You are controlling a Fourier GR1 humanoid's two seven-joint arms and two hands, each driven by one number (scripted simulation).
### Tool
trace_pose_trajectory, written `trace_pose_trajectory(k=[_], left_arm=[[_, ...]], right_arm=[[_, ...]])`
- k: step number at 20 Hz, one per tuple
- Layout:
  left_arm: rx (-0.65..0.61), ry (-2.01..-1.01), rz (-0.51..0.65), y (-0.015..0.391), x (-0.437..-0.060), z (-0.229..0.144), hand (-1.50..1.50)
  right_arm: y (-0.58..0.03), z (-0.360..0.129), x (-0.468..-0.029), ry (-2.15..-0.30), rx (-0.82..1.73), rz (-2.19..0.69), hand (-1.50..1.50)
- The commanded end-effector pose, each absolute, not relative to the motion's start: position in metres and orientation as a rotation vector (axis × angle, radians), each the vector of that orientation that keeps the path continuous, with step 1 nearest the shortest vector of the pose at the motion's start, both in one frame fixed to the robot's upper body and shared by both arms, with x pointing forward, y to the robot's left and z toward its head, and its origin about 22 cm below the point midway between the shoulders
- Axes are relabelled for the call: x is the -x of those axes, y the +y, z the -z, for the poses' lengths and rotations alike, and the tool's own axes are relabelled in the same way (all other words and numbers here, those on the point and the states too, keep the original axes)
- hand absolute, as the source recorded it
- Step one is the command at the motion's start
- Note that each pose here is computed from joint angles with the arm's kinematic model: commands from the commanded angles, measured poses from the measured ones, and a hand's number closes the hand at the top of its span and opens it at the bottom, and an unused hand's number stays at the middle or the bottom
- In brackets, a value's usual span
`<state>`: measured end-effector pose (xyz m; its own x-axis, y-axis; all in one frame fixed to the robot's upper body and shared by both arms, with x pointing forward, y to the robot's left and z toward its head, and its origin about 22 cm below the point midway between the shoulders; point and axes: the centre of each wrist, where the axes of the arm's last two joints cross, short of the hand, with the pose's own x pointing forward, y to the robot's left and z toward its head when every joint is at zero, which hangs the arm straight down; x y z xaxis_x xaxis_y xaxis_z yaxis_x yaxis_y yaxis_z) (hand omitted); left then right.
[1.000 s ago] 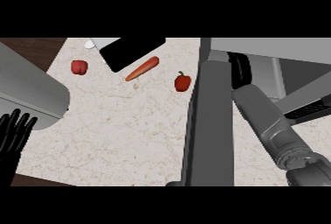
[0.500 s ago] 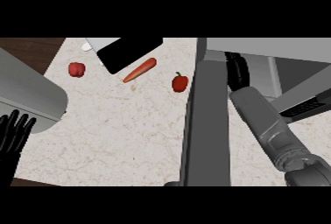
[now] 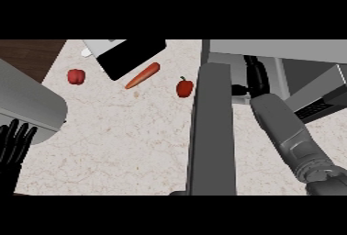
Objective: Pick up the milk, place it into the microwave and close the microwave
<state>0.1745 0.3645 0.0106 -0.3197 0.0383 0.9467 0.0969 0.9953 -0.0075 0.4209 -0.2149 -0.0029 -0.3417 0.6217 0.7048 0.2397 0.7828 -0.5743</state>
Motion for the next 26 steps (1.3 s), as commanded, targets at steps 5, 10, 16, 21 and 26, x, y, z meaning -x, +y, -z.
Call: trace_pose_trajectory(k=[5, 10, 16, 21, 26], left_arm=[[0.114, -1.877, 0.059, 0.355, -0.160, -0.002, -1.50], [0.107, -1.883, 0.073, 0.342, -0.160, -0.004, -1.50], [0.293, -1.848, 0.141, 0.327, -0.152, 0.004, -1.50], [0.354, -1.807, 0.157, 0.331, -0.135, 0.002, -1.50], [0.397, -1.821, 0.211, 0.314, -0.146, 0.008, -1.50]], right_arm=[[-0.232, 0.018, -0.410, -1.950, 0.403, -0.400, -1.50], [-0.231, 0.046, -0.390, -1.940, 0.277, -0.357, -1.50], [-0.227, 0.069, -0.373, -1.910, 0.074, -0.286, -1.50], [-0.234, 0.093, -0.350, -1.896, -0.145, -0.264, -1.50], [-0.258, 0.111, -0.326, -1.907, -0.211, -0.220, -1.50]])
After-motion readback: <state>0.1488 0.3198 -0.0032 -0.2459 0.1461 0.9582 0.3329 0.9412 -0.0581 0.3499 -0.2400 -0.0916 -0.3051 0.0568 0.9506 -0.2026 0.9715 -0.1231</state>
